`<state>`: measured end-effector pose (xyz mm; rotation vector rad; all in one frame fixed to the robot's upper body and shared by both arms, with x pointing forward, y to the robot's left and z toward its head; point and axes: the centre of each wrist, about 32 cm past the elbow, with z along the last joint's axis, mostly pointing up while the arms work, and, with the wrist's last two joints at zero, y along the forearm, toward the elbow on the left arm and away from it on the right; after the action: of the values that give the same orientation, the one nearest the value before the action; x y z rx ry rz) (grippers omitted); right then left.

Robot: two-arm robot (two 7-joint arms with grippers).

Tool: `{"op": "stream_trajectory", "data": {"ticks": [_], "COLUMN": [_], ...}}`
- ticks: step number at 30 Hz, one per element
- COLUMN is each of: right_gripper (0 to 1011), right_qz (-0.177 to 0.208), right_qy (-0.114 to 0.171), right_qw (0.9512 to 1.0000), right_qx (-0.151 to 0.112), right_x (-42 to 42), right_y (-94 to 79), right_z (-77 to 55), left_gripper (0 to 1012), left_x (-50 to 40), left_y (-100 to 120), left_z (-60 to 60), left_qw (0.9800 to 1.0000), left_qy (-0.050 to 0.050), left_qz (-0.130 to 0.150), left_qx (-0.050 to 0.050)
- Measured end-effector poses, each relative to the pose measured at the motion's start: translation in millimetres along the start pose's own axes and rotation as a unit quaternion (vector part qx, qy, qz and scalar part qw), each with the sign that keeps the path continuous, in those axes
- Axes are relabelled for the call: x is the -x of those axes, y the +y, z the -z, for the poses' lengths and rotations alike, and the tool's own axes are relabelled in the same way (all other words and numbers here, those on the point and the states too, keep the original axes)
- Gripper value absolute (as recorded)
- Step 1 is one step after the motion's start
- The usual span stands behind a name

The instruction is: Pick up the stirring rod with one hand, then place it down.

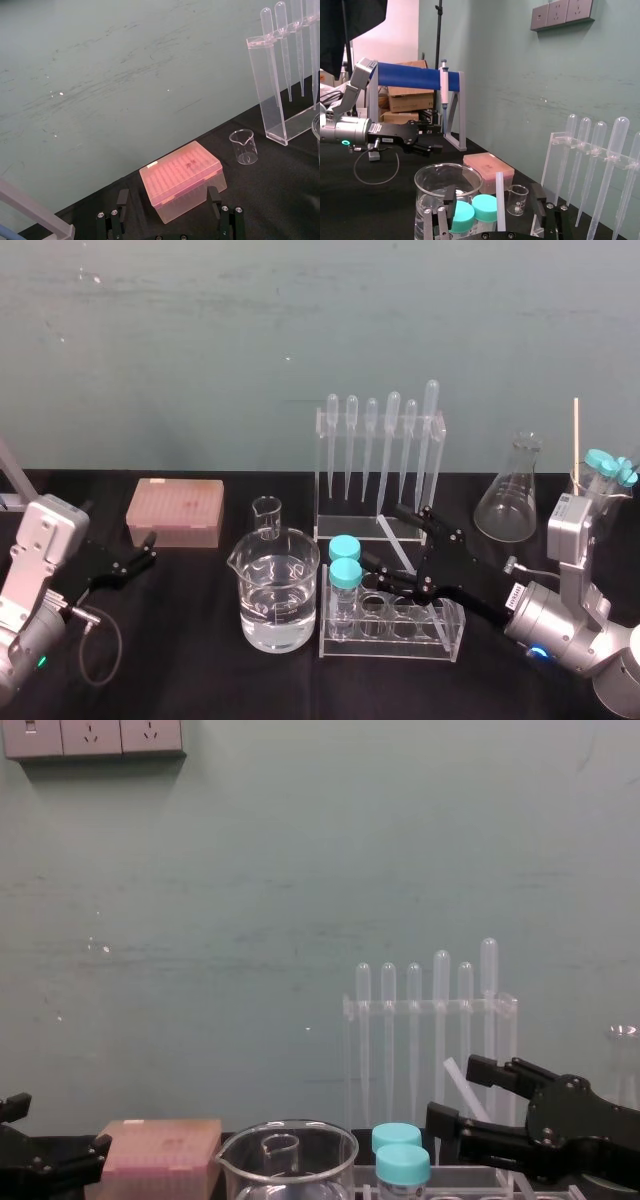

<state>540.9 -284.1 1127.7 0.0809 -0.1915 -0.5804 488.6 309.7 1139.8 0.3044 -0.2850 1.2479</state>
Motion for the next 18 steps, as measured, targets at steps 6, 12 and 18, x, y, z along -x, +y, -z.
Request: {"op": "stream_trajectory", "data": {"ticks": [6, 12, 18], "right_gripper": [1003, 1003, 1003], "right_qz": [0.002, 0.033, 0.089], "right_qy": [-0.013, -0.076, -0.107], "right_qw": [0.9998, 0.9936, 0.9832], "right_qx": [-0.011, -0.076, -0.118], "right_x": [-3.0, -21.0, -30.9], "right_y": [2.6, 10.5, 0.4], "right_z": [-3.7, -29.1, -45.3], "left_gripper": [1000, 1000, 1000], "left_x": [0.0, 0.0, 0.0], "left_y": [0.0, 0.0, 0.0], "left_z": [0.0, 0.0, 0.0], "left_qw": [1.0, 1.0, 1.0], "left_qy": [0.0, 0.0, 0.0], "left_qz": [0.0, 0.0, 0.0], "left_qx": [0.0, 0.0, 0.0]}}
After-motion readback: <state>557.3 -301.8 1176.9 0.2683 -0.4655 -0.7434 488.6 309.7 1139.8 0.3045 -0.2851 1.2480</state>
